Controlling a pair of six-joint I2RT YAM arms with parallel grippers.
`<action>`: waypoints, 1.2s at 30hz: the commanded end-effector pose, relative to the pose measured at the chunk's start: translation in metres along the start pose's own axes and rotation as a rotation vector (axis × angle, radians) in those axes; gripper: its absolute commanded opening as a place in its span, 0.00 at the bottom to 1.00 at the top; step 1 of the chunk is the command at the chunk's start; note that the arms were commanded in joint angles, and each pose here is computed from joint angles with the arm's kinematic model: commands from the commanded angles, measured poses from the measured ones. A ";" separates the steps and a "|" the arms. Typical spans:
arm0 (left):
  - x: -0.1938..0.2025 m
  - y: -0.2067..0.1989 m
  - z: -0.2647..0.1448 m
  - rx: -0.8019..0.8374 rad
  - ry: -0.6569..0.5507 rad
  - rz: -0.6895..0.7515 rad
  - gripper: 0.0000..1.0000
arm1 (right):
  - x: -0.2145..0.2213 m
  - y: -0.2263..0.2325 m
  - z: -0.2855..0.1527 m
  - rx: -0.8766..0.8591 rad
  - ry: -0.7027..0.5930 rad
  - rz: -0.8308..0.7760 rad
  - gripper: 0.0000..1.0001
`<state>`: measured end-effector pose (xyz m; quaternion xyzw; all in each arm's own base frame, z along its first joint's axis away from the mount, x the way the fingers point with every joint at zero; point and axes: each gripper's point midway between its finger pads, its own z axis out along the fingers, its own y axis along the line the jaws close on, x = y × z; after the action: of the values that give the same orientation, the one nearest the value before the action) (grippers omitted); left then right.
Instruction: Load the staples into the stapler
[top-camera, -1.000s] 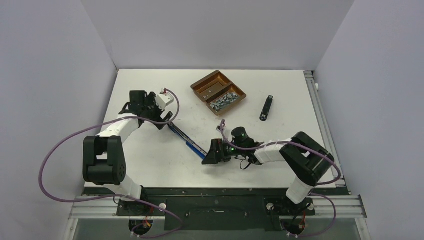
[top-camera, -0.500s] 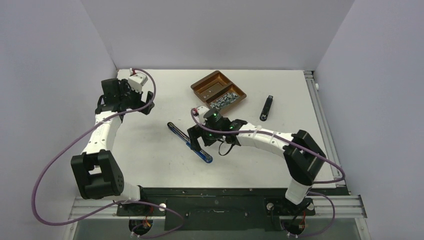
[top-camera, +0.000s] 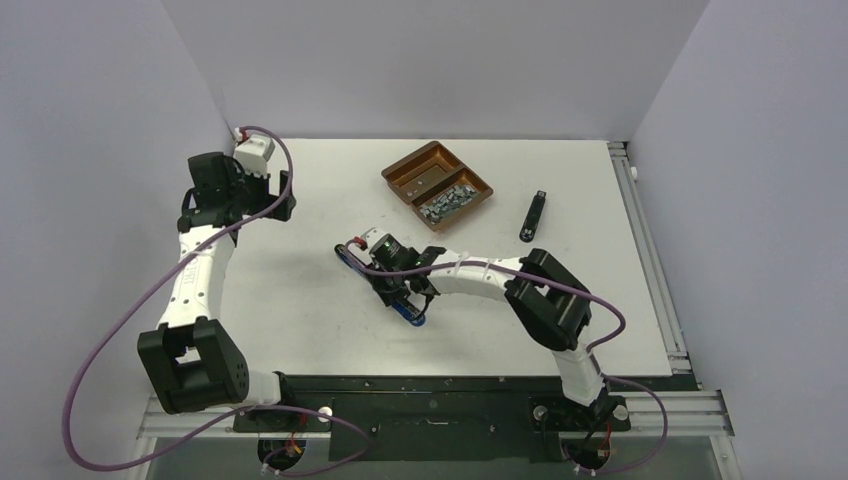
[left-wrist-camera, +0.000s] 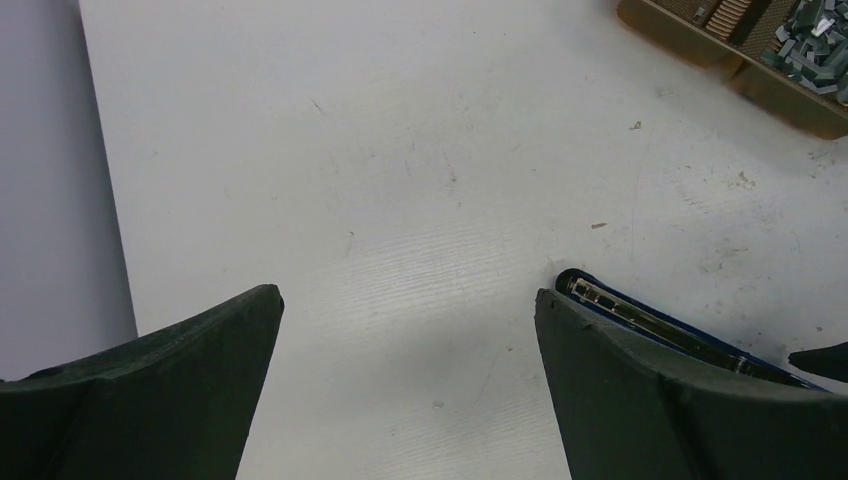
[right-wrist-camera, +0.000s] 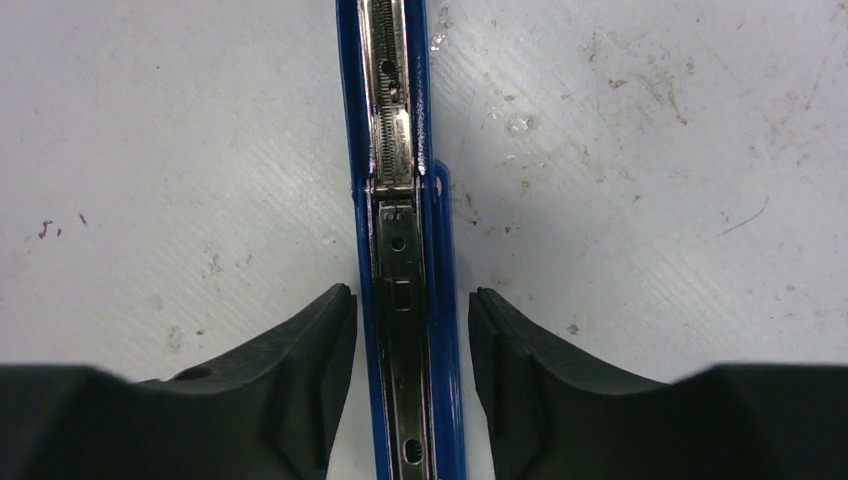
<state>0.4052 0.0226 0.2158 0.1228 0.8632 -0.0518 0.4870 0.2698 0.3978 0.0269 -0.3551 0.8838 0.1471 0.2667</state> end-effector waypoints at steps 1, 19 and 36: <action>-0.035 0.007 -0.021 -0.061 -0.092 -0.030 0.96 | -0.032 0.000 -0.007 0.068 -0.110 0.008 0.34; -0.045 0.010 -0.035 -0.110 -0.131 -0.042 0.96 | -0.037 0.038 -0.002 0.230 -0.227 0.303 0.37; -0.041 0.009 -0.035 -0.094 -0.092 -0.049 0.96 | -0.051 0.031 0.018 0.243 -0.206 0.302 0.69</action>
<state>0.3937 0.0278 0.2397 0.0789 0.8599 -0.0384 0.5029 0.2731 0.4542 0.0357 -0.1657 0.9090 0.1116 0.3658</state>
